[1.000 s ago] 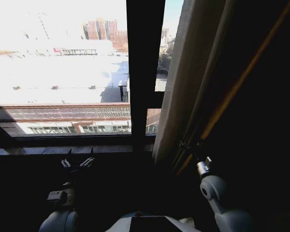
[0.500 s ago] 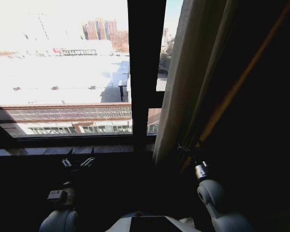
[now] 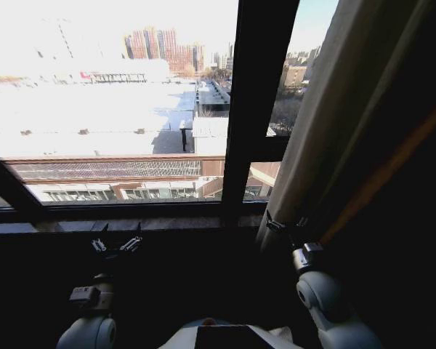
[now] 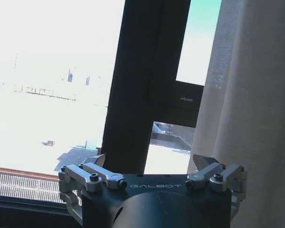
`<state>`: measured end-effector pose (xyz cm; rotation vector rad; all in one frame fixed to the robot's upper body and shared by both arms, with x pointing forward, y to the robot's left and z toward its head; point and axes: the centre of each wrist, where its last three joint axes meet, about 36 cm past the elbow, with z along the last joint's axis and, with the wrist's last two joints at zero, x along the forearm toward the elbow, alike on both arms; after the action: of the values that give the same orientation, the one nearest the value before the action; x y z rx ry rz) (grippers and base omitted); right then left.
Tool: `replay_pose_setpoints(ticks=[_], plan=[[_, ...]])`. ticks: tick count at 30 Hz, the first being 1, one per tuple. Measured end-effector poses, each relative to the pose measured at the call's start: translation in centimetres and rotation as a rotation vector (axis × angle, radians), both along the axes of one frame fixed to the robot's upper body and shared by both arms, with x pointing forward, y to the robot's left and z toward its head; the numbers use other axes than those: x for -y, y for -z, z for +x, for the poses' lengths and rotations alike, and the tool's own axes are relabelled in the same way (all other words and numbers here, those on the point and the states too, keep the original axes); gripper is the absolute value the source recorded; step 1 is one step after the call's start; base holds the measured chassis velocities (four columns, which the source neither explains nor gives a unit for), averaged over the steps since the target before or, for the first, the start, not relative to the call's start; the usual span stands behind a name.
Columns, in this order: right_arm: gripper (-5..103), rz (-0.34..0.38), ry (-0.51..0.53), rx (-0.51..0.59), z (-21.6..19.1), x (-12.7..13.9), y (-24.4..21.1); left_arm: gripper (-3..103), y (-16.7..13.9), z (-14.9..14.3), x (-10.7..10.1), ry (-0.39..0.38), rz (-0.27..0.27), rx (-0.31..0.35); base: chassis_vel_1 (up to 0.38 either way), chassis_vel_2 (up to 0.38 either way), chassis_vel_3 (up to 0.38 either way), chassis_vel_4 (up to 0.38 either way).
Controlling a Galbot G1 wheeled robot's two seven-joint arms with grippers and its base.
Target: Open the curtains by pulling them apart, changing their state from closed to fully open.
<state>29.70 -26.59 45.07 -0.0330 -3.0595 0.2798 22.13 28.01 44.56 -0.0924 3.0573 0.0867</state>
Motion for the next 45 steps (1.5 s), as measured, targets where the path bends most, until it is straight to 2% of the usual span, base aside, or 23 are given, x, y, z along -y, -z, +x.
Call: replay_pose_setpoints(ticks=[45], plan=[[100, -0.051, -0.038, -0.007, 0.9, -0.1, 1.3, 100, -0.1, -0.6, 0.5, -0.012, 0.004, 0.028, 0.353, 0.357, -0.358, -0.35]])
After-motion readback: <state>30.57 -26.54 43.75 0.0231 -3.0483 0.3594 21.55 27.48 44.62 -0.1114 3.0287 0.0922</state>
